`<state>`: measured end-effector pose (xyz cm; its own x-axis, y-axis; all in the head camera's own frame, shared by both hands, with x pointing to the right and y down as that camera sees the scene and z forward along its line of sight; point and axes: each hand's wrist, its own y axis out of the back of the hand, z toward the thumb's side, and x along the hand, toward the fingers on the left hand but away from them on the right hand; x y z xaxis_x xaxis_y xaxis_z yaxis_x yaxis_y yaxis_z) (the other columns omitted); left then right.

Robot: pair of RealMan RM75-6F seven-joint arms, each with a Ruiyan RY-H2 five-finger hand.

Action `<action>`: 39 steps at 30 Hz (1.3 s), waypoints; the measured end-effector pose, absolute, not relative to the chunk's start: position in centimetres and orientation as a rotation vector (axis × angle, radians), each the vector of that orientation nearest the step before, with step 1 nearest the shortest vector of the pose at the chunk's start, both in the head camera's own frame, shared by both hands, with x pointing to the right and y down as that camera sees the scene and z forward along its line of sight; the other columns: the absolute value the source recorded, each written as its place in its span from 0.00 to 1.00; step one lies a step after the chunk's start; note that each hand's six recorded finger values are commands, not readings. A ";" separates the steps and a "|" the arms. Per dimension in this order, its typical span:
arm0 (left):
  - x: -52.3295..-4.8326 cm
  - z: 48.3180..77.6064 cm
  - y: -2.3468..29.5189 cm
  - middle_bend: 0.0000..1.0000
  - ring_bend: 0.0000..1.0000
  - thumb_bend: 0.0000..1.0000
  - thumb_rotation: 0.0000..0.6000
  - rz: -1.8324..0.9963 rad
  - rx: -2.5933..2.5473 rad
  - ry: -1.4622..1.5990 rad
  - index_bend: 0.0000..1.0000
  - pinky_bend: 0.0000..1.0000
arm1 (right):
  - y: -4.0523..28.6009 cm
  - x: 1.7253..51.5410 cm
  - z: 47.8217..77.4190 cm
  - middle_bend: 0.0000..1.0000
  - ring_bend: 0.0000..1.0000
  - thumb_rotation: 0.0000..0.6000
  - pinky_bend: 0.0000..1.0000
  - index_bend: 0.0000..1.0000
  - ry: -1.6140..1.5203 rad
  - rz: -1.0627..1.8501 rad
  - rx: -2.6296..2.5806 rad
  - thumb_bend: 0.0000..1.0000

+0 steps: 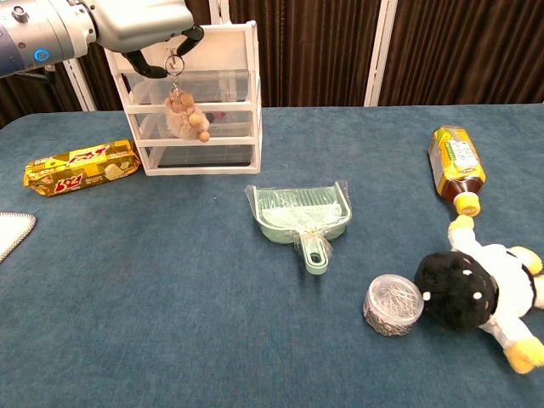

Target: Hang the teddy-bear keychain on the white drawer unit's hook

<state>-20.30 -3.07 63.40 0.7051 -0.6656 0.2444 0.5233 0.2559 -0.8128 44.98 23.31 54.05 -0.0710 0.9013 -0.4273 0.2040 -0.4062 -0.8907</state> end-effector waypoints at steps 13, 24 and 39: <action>-19.8 64.4 -2.5 0.98 0.86 0.24 1.00 -0.799 -1.029 0.139 0.53 0.72 | 23.4 44.9 54.0 0.00 0.00 1.00 0.00 0.00 -1.206 1.524 -1.625 0.00; -20.0 64.6 -2.5 0.97 0.85 0.14 1.00 -0.788 -1.031 0.149 0.28 0.72 | 23.4 45.0 53.9 0.00 0.00 1.00 0.00 0.00 -1.210 1.523 -1.620 0.00; -20.4 61.1 -1.8 0.96 0.83 0.11 1.00 -0.734 -1.088 0.320 0.22 0.71 | 23.4 45.2 54.1 0.00 0.00 1.00 0.00 0.00 -1.192 1.536 -1.613 0.00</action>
<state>-20.45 -1.84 61.12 0.7256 -0.6792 0.1107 0.3809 0.2625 -0.8866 45.15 23.37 54.06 -0.0760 0.8984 -0.4326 0.1965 -0.4118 -0.8898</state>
